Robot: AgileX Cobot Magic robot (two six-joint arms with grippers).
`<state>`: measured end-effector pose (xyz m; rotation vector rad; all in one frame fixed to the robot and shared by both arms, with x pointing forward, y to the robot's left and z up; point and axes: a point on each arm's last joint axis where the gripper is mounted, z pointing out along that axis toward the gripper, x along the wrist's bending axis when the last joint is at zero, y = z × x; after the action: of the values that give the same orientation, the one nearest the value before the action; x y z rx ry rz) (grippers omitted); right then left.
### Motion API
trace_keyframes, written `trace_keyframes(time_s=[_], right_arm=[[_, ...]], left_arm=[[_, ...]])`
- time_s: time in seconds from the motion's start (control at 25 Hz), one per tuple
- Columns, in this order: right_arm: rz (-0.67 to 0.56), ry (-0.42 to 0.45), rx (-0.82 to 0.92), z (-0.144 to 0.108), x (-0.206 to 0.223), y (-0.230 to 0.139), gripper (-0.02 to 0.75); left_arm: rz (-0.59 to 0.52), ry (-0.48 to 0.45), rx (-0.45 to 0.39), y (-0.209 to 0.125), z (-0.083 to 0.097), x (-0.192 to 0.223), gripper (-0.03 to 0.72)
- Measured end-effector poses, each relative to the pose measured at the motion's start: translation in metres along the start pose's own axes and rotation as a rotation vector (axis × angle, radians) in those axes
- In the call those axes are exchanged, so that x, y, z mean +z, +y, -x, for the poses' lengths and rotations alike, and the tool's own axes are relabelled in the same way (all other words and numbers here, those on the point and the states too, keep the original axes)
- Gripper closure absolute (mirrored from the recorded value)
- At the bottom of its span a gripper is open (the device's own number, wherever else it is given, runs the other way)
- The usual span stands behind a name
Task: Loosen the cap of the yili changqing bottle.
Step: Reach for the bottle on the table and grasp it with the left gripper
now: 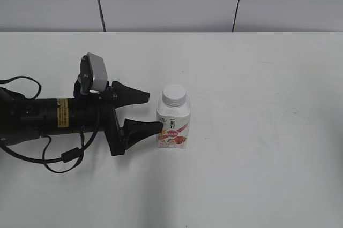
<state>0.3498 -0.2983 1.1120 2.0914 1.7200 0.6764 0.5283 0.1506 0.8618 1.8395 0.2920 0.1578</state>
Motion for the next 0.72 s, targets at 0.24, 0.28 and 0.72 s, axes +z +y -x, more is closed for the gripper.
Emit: trace_keyframes(time_s=[0.24,0.28,0.72], right_arm=[[-0.034,0.032,0.015,-0.006,0.000,0.016,0.226],[-0.042,0.041,0.020,-0.007,0.000,0.017,0.226],[-0.087,0.056,0.031,-0.010,0.007,0.022,0.224]], left_arm=[[-0.002,-0.057,0.006,-0.003,-0.005,0.020,0.120],[-0.003,-0.061,0.007,-0.004,-0.006,0.023,0.120],[0.028,-0.180,0.004,-0.003,-0.015,0.046,0.174]])
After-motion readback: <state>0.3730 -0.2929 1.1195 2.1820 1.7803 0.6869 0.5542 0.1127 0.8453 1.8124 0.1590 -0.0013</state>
